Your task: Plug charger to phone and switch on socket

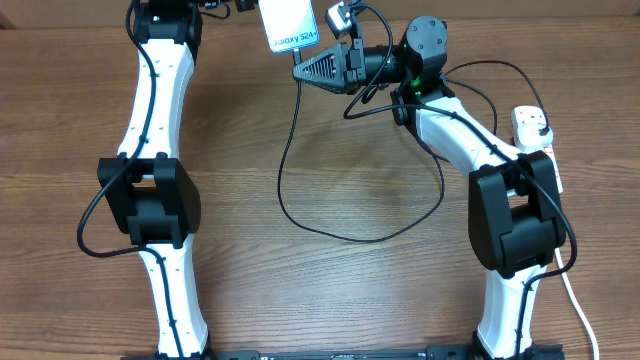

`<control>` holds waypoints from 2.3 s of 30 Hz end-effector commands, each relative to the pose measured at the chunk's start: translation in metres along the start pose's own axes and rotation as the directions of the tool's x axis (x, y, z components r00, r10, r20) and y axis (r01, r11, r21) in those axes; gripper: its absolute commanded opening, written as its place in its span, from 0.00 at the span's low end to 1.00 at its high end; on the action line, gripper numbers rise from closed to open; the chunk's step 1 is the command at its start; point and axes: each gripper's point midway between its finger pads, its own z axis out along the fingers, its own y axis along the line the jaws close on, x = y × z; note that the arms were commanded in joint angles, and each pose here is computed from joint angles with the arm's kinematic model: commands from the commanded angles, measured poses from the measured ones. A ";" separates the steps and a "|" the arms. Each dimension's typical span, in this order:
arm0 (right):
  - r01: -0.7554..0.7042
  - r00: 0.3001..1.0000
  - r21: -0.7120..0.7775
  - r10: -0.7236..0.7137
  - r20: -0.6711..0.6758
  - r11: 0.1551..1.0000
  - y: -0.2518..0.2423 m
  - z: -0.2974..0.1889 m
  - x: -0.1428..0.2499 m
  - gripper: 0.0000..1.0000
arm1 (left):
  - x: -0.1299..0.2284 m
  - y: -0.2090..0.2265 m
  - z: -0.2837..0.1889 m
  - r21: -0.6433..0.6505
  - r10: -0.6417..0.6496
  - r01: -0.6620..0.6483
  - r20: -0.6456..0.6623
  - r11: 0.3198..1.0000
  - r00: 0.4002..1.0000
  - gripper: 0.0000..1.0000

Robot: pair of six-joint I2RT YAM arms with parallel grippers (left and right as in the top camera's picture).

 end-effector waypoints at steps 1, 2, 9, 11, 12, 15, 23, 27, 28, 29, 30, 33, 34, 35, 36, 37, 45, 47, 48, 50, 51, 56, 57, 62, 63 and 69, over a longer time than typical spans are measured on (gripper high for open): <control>0.016 0.995 0.009 -0.017 0.103 1.000 0.004 -0.003 -0.020 0.04 | 0.032 -0.022 0.012 0.065 0.015 -0.004 -0.163 0.998 0.987 0.04; 0.016 0.995 0.009 -0.017 0.102 1.000 0.004 -0.003 -0.020 0.04 | 0.033 -0.023 0.011 0.068 0.015 -0.003 -0.172 0.998 0.985 0.04; 0.017 0.994 0.010 -0.018 0.106 1.000 0.004 -0.003 -0.020 0.04 | 0.039 -0.025 0.013 0.074 -0.009 0.025 -0.205 0.997 0.979 0.04; 0.017 0.994 0.010 -0.018 0.106 1.000 0.004 -0.003 -0.020 0.04 | 0.039 -0.025 0.013 0.074 -0.008 0.024 -0.205 0.997 0.979 0.04; 0.017 0.994 0.010 -0.018 0.106 1.000 0.004 -0.003 -0.020 0.04 | 0.039 -0.025 0.013 0.074 -0.009 0.024 -0.205 0.997 0.979 0.04; 0.017 0.995 0.009 -0.018 0.102 1.000 0.004 -0.003 -0.020 0.04 | 0.039 -0.025 0.013 0.074 -0.008 0.024 -0.204 0.997 0.979 0.04; 0.066 0.996 -0.007 -0.065 0.057 0.998 0.011 -0.003 -0.012 0.71 | 0.031 -0.022 0.003 0.064 -0.006 0.018 -0.176 0.998 0.984 0.04; 0.117 0.993 -0.023 -0.116 0.027 0.993 0.018 -0.002 -0.006 0.96 | 0.024 -0.019 -0.008 0.054 -0.008 0.016 -0.152 0.998 0.988 0.04; 0.118 0.993 -0.023 -0.117 0.023 0.993 0.018 -0.002 -0.006 0.97 | 0.023 -0.018 -0.011 0.052 -0.008 0.016 -0.147 0.999 0.989 0.04; 0.118 0.993 -0.023 -0.117 0.020 0.993 0.018 -0.003 -0.005 0.97 | 0.022 -0.018 -0.014 0.050 -0.008 0.015 -0.144 0.999 0.990 0.04; 0.118 0.993 -0.022 -0.118 0.018 0.993 0.017 -0.004 -0.005 0.98 | 0.021 -0.018 -0.017 0.049 -0.008 0.015 -0.143 0.999 0.990 0.04; 0.109 0.994 -0.012 -0.108 0.014 0.994 0.014 -0.014 -0.007 1.00 | 0.018 -0.016 -0.028 0.046 -0.008 0.015 -0.139 0.999 0.990 0.04; 0.106 0.994 -0.008 -0.106 0.010 0.994 0.014 -0.018 -0.007 1.00 | 0.018 -0.016 -0.029 0.047 -0.008 0.015 -0.142 0.999 0.990 0.04; 0.100 0.995 -0.004 -0.100 0.007 0.995 0.012 -0.023 -0.008 1.00 | 0.019 -0.016 -0.031 0.049 -0.006 0.013 -0.147 0.999 0.989 0.04; 0.087 0.996 0.002 -0.087 0.002 0.996 0.010 -0.028 -0.008 1.00 | 0.020 -0.017 -0.032 0.051 -0.005 0.013 -0.154 0.999 0.988 0.04; 0.080 0.997 0.007 -0.080 -0.002 0.997 0.009 -0.033 -0.008 1.00 | 0.021 -0.017 -0.032 0.053 -0.004 0.012 -0.160 0.999 0.987 0.04; 0.017 1.000 0.045 -0.016 -0.024 0.999 -0.009 -0.074 -0.008 1.00 | 0.023 -0.017 -0.031 0.060 0.020 -0.010 -0.167 0.998 0.986 0.04; -0.006 1.000 0.053 0.007 -0.016 0.999 -0.015 -0.081 -0.008 1.00 | 0.023 -0.014 -0.030 0.059 0.031 -0.022 -0.161 0.998 0.986 0.04; -0.017 1.000 0.057 0.018 -0.010 0.998 -0.018 -0.084 -0.008 1.00 | 0.023 -0.010 -0.028 0.052 0.017 -0.009 -0.154 0.999 0.988 0.04; -0.035 0.999 0.064 0.035 -0.003 0.997 -0.025 -0.087 -0.008 1.00 | 0.023 0.001 -0.026 0.027 -0.023 0.027 -0.129 0.999 0.991 0.04; -0.043 0.999 0.067 0.043 -0.001 0.997 -0.028 -0.088 -0.007 1.00 | 0.023 0.008 -0.025 0.011 -0.037 0.038 -0.114 0.999 0.993 0.04; -0.078 0.997 0.080 0.078 0.000 0.994 -0.046 -0.090 0.003 1.00 | 0.037 0.060 -0.024 -0.168 -0.116 0.109 -0.034 0.980 0.993 0.04; -0.078 0.997 0.084 0.079 0.000 0.993 -0.049 -0.090 0.005 1.00 | 0.043 0.070 -0.023 -0.210 -0.125 0.115 -0.032 0.971 0.992 0.04; -0.088 0.996 0.107 0.087 0.017 0.990 -0.059 -0.092 0.009 1.00 | 0.076 0.107 -0.017 -0.404 -0.153 0.115 -0.062 0.908 0.986 0.04; -0.084 0.996 0.107 0.083 0.017 0.991 -0.059 -0.092 0.009 1.00 | 0.081 0.112 -0.015 -0.438 -0.162 0.116 -0.067 0.891 0.985 0.04; -0.074 0.997 0.109 0.073 0.018 0.991 -0.059 -0.092 0.008 1.00 | 0.114 0.137 0.005 -0.575 -0.211 0.109 -0.114 0.811 0.971 0.04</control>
